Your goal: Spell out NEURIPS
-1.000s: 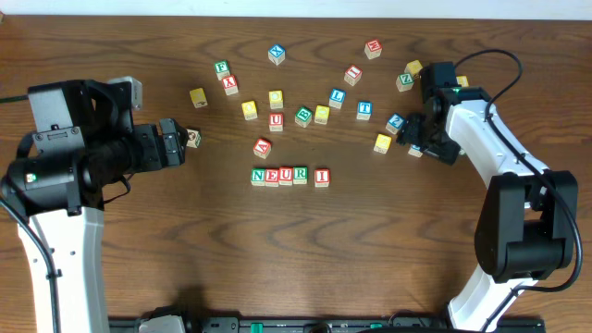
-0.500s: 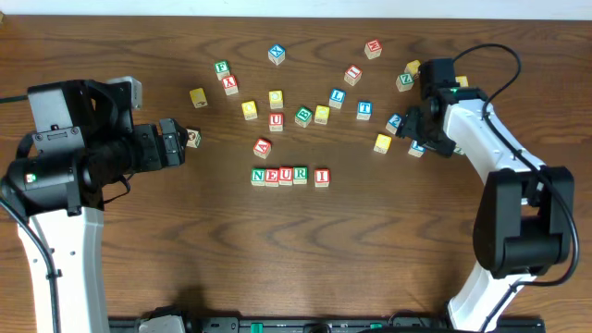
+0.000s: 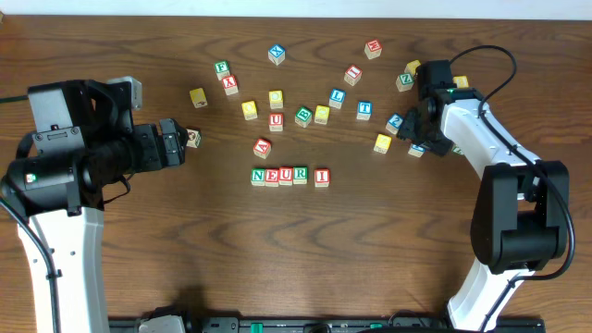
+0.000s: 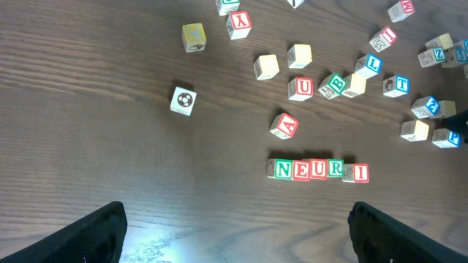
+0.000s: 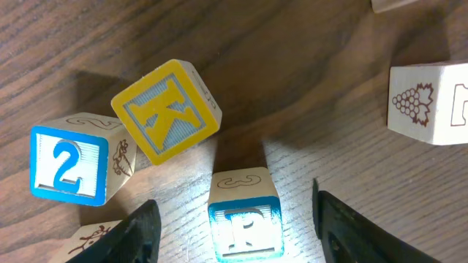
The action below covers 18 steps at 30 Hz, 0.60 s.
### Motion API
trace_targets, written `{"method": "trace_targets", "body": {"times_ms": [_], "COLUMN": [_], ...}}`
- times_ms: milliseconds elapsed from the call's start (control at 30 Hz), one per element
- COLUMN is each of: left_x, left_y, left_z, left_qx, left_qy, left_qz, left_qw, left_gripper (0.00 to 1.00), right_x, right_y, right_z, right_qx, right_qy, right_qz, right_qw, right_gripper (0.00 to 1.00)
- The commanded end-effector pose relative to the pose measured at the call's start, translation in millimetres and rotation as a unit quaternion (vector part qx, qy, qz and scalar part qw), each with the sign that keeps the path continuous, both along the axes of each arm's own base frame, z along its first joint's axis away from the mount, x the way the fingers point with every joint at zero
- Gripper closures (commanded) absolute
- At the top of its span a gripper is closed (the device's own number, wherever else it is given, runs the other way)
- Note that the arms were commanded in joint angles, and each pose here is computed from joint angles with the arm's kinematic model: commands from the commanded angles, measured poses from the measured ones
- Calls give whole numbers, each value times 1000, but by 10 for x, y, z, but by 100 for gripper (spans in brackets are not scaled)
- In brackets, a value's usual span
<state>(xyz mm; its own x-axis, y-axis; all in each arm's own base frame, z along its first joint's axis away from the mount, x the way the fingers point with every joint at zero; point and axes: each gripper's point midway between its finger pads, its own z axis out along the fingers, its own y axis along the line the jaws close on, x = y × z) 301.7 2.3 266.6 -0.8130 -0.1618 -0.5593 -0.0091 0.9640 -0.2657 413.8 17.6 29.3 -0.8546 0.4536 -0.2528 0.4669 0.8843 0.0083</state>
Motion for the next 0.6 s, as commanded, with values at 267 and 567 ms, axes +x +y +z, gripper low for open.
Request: {"method": "trace_targets", "body": {"times_ms": [267,567], "left_x": [3,3], "left_y": [2,2], "left_z": [71,71], "left_qx": [2,2], "left_qy": [-11,-11], "left_qz": [-4,-4], "left_qw": [1000,1000], "left_gripper": [5,5], "right_x": [62,83], "right_y": [-22,-25], "right_z": [31,33], "right_qx": [-16,-15], "right_qy": [-10,-15], "right_qz": [-1,-9], "right_qw": [1000,1000], "right_gripper": [42,42]}}
